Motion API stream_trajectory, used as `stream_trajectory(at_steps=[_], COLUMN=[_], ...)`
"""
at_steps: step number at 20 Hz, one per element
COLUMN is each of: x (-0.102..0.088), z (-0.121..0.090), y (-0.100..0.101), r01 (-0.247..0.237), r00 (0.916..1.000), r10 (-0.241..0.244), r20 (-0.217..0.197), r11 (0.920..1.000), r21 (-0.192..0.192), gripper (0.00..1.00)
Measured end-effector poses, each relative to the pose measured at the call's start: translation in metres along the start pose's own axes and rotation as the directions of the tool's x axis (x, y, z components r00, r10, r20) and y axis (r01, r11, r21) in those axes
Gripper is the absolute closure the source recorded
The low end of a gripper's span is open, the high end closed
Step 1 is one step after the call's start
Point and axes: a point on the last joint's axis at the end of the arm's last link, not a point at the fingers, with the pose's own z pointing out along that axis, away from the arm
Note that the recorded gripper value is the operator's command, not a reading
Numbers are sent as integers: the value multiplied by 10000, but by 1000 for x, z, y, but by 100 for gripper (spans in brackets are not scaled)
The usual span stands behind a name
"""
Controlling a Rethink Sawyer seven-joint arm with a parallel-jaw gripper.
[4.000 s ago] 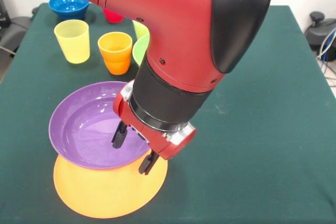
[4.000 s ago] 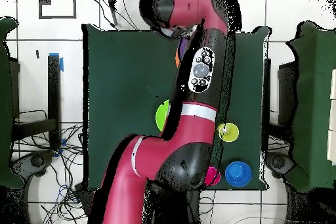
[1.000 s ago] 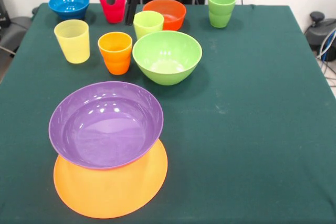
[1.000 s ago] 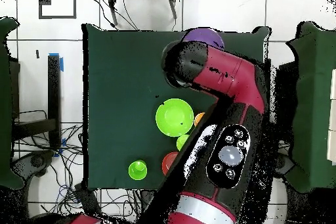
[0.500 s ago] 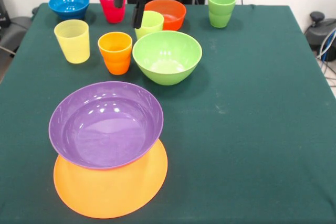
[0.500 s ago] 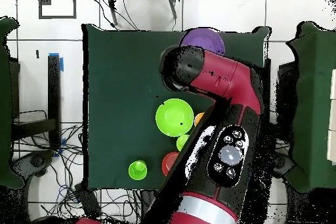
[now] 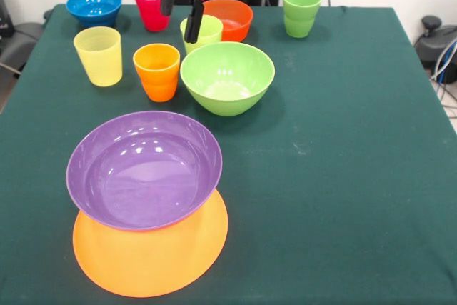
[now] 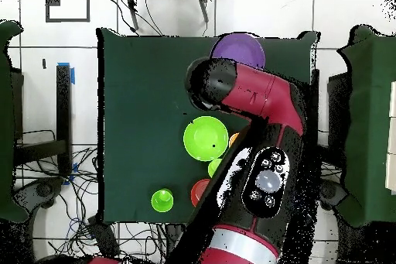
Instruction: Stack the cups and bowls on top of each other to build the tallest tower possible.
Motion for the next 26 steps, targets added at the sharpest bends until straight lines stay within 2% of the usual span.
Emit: stream_trajectory(at_steps=[11,26], x=[5,11], z=[7,12], y=[11,13], r01=[130,181], r00=[9995,9996], r10=[-118,-172], r20=[278,205], r11=[9990,9987], r21=[-425,-466], gripper=[0,0])
